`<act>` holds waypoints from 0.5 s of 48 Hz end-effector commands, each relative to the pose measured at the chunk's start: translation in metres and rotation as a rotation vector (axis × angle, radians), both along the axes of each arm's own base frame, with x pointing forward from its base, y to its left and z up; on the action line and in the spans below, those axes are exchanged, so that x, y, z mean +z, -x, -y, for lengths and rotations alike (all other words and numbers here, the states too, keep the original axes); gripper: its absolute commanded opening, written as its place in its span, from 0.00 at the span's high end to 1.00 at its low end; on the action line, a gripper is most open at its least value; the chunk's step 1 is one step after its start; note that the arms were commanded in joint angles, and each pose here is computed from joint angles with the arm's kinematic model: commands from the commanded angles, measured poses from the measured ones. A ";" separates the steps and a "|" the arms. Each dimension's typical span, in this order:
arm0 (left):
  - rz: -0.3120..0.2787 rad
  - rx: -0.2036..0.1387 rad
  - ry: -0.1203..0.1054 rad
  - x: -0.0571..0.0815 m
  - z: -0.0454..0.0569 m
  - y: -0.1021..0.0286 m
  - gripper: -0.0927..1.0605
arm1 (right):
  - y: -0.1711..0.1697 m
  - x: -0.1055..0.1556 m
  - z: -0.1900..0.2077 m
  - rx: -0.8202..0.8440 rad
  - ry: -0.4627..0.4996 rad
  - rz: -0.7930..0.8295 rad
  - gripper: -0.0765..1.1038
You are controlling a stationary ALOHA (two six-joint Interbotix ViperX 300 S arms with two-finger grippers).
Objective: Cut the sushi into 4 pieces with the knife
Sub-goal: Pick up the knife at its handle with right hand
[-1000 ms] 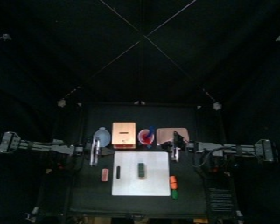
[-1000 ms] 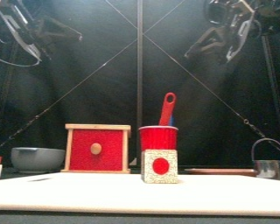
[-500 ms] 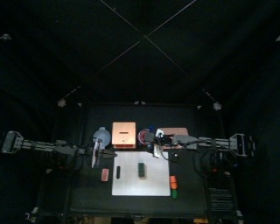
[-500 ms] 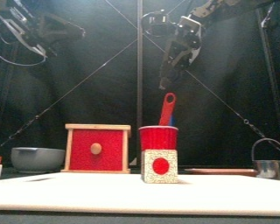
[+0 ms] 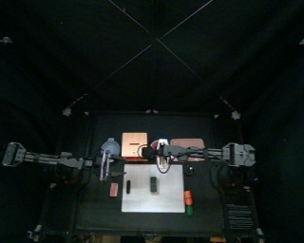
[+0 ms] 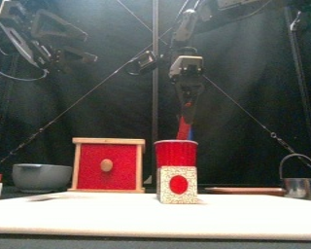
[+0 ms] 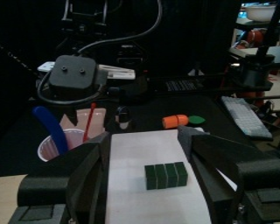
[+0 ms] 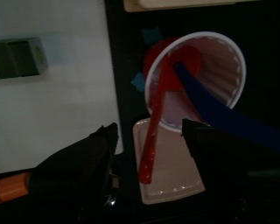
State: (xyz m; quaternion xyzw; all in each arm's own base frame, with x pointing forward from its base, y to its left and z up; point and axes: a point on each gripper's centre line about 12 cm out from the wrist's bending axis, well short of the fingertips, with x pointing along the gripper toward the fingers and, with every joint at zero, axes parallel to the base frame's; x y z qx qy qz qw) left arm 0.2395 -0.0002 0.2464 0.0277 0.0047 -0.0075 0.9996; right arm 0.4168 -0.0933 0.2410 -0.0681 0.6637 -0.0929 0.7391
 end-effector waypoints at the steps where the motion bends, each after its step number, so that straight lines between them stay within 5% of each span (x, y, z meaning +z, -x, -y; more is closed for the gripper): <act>1: 0.020 0.004 -0.002 0.005 -0.001 -0.001 0.10 | 0.000 0.012 0.004 -0.007 0.012 0.028 0.18; 9: 0.018 0.009 0.000 0.004 -0.002 -0.001 0.10 | 0.000 0.008 0.004 -0.007 0.012 0.017 0.31; 24: 0.012 0.023 0.000 0.002 -0.006 0.000 0.10 | -0.001 0.018 0.012 -0.006 0.016 0.009 0.71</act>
